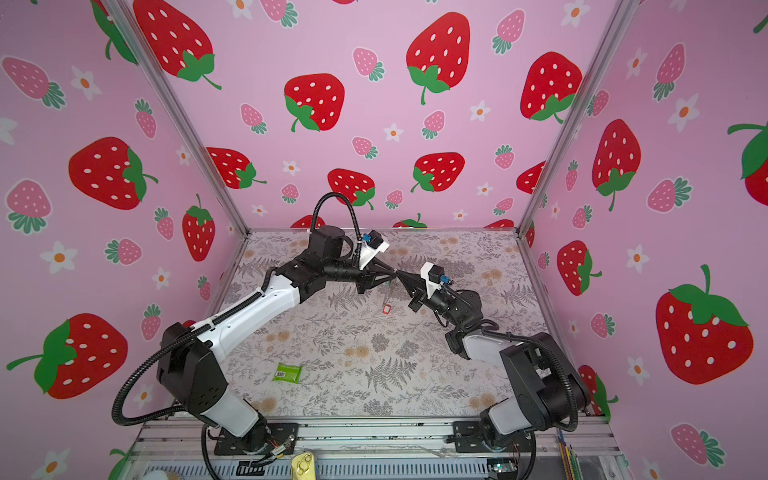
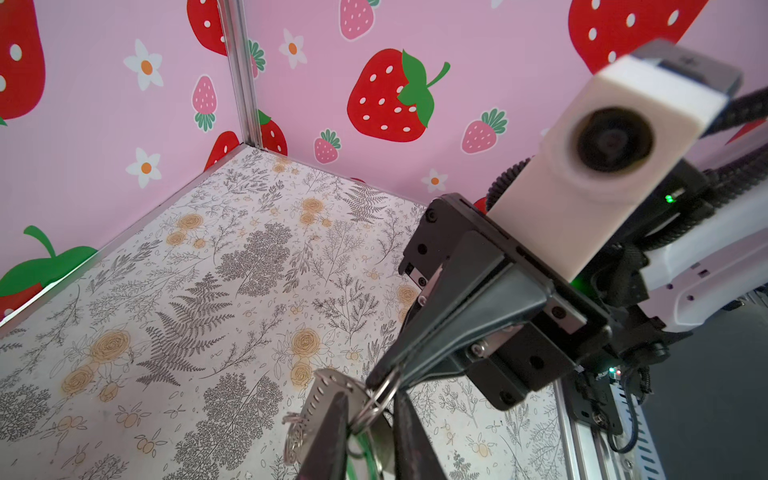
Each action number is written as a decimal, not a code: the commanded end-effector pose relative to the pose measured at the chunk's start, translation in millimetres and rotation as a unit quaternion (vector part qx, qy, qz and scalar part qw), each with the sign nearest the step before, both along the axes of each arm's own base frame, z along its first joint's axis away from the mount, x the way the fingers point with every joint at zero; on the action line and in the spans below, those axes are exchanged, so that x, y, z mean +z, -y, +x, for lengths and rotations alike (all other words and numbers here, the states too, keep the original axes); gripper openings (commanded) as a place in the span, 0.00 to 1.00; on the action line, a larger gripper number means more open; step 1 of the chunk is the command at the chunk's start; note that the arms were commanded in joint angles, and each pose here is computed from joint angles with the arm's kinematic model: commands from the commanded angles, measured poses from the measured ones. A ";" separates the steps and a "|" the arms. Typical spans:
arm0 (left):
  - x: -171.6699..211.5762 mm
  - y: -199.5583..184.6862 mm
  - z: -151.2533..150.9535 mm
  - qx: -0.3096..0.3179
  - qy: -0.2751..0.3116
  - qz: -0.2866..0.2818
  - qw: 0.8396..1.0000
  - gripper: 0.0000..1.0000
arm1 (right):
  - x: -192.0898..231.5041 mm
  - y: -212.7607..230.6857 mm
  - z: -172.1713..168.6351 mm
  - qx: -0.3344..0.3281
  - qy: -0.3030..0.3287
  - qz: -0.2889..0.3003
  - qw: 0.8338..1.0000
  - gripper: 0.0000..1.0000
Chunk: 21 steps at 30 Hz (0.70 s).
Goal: Put the keys on the keyring
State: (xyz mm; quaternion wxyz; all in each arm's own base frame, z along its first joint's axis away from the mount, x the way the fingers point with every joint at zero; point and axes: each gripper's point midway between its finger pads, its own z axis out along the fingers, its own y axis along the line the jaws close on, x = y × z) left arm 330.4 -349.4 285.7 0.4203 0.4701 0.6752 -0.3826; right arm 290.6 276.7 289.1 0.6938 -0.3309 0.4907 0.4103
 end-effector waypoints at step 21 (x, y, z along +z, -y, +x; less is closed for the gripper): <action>6.6 -33.5 -30.0 -0.015 0.121 -0.007 0.993 0.45 | 50.1 11.3 -19.7 0.018 0.080 0.064 0.995 0.00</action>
